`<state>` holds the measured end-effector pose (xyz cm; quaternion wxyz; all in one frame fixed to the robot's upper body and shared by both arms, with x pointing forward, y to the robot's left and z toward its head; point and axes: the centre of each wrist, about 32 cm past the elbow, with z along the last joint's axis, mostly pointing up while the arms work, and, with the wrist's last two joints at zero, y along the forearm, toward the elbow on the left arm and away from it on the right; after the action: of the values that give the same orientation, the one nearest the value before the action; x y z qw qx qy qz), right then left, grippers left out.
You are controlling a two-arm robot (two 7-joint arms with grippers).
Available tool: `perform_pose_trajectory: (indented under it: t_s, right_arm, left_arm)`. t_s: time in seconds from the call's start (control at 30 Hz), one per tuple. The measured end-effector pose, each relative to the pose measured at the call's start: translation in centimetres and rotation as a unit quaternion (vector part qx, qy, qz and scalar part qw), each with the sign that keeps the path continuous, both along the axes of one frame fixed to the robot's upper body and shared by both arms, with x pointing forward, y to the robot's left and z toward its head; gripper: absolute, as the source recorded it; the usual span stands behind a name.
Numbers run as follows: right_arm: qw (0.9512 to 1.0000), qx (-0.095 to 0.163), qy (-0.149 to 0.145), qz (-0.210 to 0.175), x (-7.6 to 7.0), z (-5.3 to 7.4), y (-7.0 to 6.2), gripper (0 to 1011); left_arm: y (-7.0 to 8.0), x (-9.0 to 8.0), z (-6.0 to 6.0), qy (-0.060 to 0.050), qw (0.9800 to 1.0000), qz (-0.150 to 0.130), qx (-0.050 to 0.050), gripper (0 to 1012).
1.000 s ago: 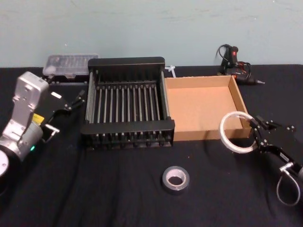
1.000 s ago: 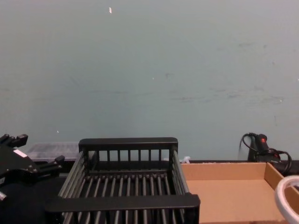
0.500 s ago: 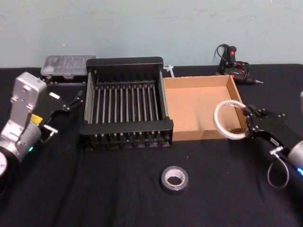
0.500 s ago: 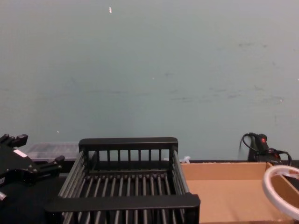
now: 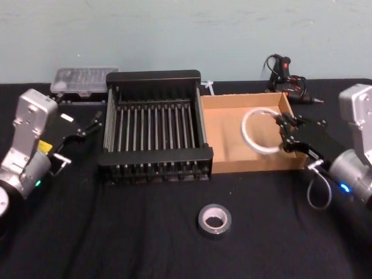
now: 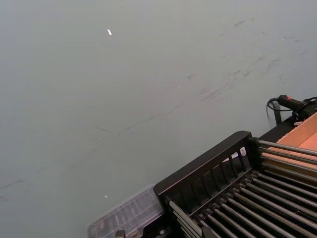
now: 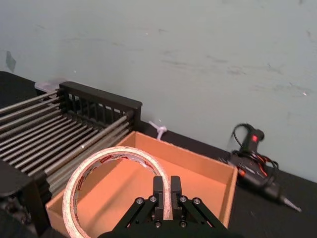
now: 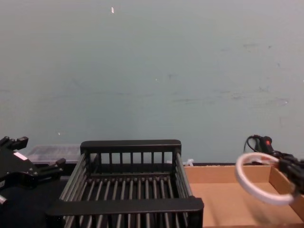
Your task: Pick up the white tape and place it into the black box , Pick up the silver tape and place it into the brown box.
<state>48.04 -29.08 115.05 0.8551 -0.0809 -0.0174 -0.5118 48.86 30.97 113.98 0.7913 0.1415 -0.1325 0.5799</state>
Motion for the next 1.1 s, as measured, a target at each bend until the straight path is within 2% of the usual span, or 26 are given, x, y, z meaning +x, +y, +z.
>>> perform_pose_trajectory:
  t_s: [0.3, 0.6, 1.1]
  right_arm:
    - [0.9999, 0.0, -0.005, 0.015, 2.0, 0.4, 2.3, 94]
    - [0.9996, 0.011, -0.009, 0.024, 4.2, 0.6, 4.9, 94]
    - [0.9989, 0.005, -0.021, 0.041, 6.8, 1.4, 7.9, 94]
  left_arm:
    - [0.0, 0.0, 0.0, 0.0, 1.0, 0.0, 0.0, 1001]
    - [0.0, 0.0, 0.0, 0.0, 1.0, 0.0, 0.0, 1001]
    - [0.0, 0.0, 0.0, 0.0, 1.0, 0.0, 0.0, 1001]
